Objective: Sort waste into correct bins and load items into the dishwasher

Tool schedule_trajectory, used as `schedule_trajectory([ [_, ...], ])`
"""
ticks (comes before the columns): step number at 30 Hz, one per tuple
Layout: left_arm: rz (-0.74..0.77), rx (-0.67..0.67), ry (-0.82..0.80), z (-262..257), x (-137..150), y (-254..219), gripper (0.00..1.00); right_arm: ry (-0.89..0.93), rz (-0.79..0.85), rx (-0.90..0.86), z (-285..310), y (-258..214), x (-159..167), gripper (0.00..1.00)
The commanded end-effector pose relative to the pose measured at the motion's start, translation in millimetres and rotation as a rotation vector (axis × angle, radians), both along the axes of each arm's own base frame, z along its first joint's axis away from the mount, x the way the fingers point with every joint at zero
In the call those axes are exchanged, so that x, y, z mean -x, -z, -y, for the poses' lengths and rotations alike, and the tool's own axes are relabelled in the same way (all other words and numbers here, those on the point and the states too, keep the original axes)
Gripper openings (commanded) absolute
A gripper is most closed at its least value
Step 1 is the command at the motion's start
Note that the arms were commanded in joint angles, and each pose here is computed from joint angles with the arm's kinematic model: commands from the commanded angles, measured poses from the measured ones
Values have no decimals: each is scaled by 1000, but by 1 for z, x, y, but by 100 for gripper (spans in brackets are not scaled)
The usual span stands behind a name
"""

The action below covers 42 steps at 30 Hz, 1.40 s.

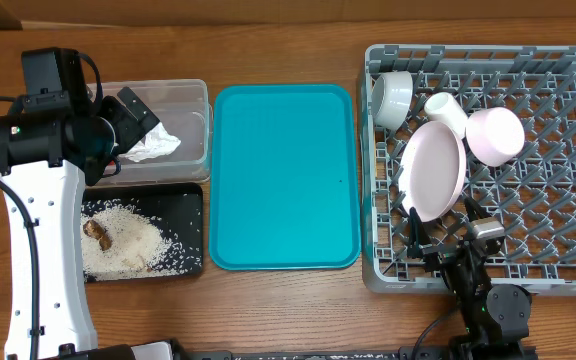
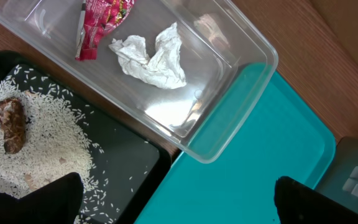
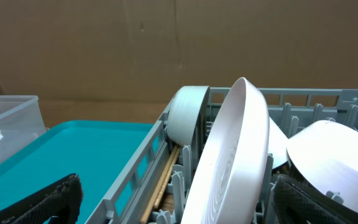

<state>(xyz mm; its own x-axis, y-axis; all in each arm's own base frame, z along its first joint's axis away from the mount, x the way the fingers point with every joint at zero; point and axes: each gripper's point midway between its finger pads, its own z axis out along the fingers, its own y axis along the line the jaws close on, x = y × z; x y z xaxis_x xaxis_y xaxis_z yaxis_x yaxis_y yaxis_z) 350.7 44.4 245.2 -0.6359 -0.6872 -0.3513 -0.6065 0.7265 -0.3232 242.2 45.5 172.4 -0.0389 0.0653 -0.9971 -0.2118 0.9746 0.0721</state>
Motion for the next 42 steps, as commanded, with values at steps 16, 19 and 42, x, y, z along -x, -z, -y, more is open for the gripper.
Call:
schedule_trajectory([
  [16,-3,-8,14,-1,-2,1,100,14,6,-5,3,1,0,100],
  [19,-3,-9,15,-1,-2,1,100,14,6,-5,3,1,0,100],
  [42,75,-27,16,21,132,-2,100,14,6,-5,3,1,0,100],
])
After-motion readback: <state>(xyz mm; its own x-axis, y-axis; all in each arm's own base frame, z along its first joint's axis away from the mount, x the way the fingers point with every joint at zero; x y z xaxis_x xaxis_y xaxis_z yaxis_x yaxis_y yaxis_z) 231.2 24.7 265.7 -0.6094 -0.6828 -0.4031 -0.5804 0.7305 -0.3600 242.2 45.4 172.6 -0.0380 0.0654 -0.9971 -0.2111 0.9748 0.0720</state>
